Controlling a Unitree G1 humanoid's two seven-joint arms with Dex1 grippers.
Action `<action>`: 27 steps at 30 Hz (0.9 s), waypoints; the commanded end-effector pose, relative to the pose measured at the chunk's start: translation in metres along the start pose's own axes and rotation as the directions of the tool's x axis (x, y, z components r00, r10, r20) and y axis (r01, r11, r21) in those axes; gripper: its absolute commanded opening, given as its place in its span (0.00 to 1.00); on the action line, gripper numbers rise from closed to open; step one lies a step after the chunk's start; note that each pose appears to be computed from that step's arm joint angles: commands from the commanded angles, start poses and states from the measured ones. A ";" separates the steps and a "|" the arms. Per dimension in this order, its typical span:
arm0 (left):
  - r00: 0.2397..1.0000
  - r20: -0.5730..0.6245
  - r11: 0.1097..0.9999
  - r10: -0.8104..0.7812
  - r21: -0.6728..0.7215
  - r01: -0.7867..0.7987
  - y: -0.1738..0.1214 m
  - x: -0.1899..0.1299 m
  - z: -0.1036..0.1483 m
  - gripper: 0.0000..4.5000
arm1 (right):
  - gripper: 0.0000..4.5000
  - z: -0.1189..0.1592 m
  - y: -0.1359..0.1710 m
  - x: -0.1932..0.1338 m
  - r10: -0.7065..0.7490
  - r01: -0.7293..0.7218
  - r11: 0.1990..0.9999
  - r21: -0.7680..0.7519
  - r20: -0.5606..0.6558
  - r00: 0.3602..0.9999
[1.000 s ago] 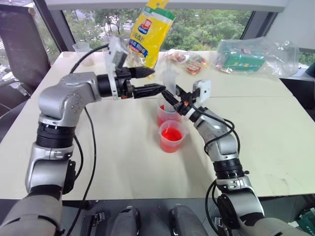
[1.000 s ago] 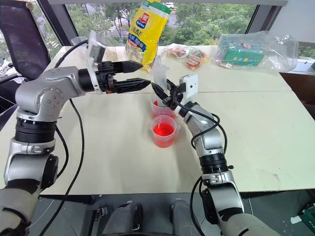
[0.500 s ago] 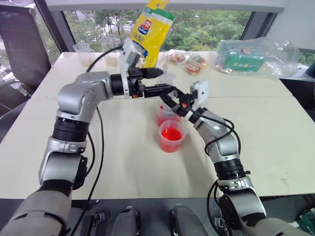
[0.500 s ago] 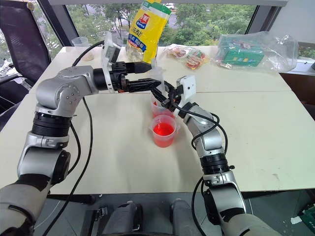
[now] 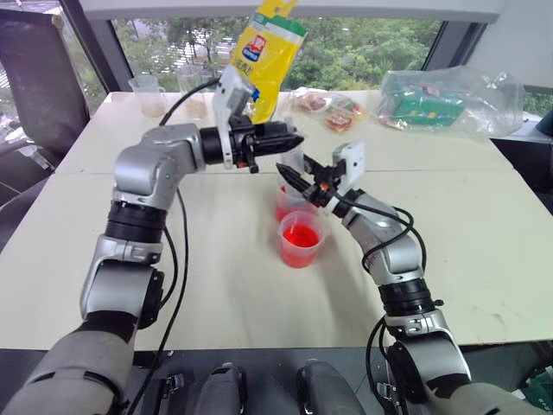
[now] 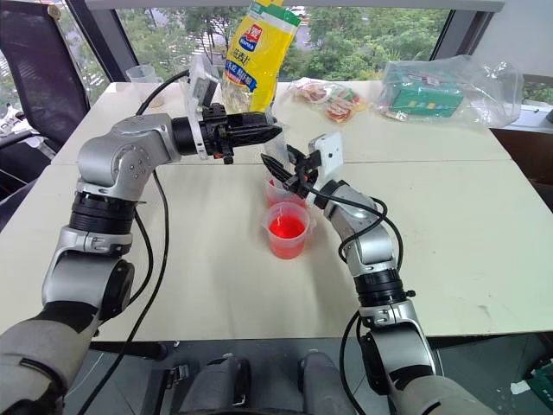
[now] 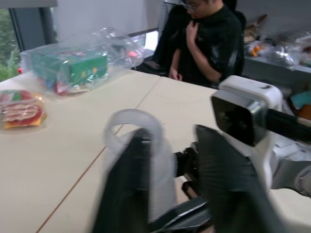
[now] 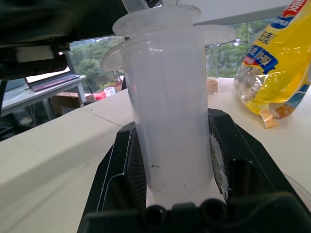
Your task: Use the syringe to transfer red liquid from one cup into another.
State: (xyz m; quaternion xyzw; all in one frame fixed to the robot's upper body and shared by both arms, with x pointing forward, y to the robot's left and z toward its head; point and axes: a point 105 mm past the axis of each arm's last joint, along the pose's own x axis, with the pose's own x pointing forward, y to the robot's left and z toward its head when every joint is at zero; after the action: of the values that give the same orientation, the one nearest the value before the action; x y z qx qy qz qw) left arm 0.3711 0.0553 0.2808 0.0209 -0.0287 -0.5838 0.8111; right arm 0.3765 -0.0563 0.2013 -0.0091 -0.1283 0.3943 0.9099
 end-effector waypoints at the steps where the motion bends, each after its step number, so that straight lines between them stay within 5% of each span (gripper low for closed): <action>1: 0.998 0.024 0.997 -0.065 0.038 0.064 -0.013 0.009 0.012 0.01 | 0.31 -0.005 0.003 0.002 0.009 -0.009 1.000 0.002 -0.025 1.000; 27: 0.991 0.132 0.987 0.000 0.160 -0.021 0.002 0.004 0.066 0.01 | 0.31 -0.030 0.009 -0.005 0.069 -0.066 0.997 0.027 -0.165 0.984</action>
State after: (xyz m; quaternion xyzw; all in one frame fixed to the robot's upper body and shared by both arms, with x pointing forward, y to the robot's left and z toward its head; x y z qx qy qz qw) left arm 0.3827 0.0517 0.2882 0.0166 -0.0212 -0.5777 0.8158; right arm 0.3781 -0.0611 0.2004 -0.0269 -0.1041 0.3996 0.9104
